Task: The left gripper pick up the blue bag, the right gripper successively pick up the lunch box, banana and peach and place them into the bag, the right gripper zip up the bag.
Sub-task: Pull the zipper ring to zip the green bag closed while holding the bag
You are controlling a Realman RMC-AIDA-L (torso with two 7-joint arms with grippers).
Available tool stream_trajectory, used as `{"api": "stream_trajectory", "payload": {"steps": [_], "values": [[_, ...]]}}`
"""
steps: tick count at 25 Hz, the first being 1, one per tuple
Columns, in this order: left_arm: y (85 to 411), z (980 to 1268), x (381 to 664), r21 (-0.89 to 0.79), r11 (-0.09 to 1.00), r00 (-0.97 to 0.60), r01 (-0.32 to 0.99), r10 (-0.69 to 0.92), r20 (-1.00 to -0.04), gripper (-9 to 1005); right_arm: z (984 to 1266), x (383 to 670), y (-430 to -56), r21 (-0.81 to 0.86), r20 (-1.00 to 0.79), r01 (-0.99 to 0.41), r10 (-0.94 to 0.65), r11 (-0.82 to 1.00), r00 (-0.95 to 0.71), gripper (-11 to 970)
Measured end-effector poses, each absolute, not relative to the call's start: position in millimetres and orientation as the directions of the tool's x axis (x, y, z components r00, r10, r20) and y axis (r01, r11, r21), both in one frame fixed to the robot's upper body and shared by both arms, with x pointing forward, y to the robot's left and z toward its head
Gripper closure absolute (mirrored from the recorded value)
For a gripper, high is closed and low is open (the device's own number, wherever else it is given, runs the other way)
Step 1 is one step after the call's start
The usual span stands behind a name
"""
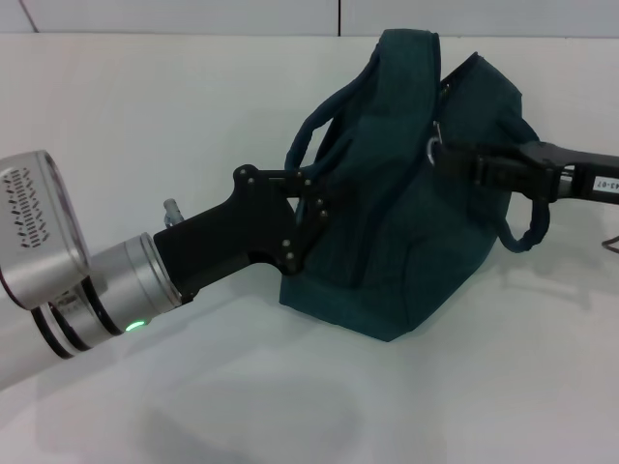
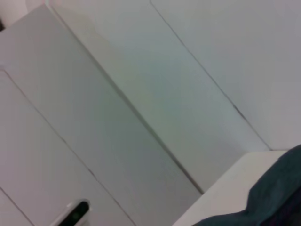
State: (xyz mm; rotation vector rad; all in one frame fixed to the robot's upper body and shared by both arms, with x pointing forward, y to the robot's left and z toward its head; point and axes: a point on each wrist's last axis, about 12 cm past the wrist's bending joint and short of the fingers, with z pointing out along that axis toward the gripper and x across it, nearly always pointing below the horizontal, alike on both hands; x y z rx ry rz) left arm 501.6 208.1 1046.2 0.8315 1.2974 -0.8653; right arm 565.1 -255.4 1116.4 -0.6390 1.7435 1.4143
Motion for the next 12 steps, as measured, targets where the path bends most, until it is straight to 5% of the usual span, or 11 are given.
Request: {"api": "stream_trajectory", "payload": {"steps": [12], "values": [[207.9, 1046.1, 501.7, 0.031, 0.449, 0.068, 0.893, -0.067, -0.995, 963, 1118.7, 559.5, -256.2, 0.585, -0.81, -0.784, 0.095, 0.207, -0.579, 502]]}}
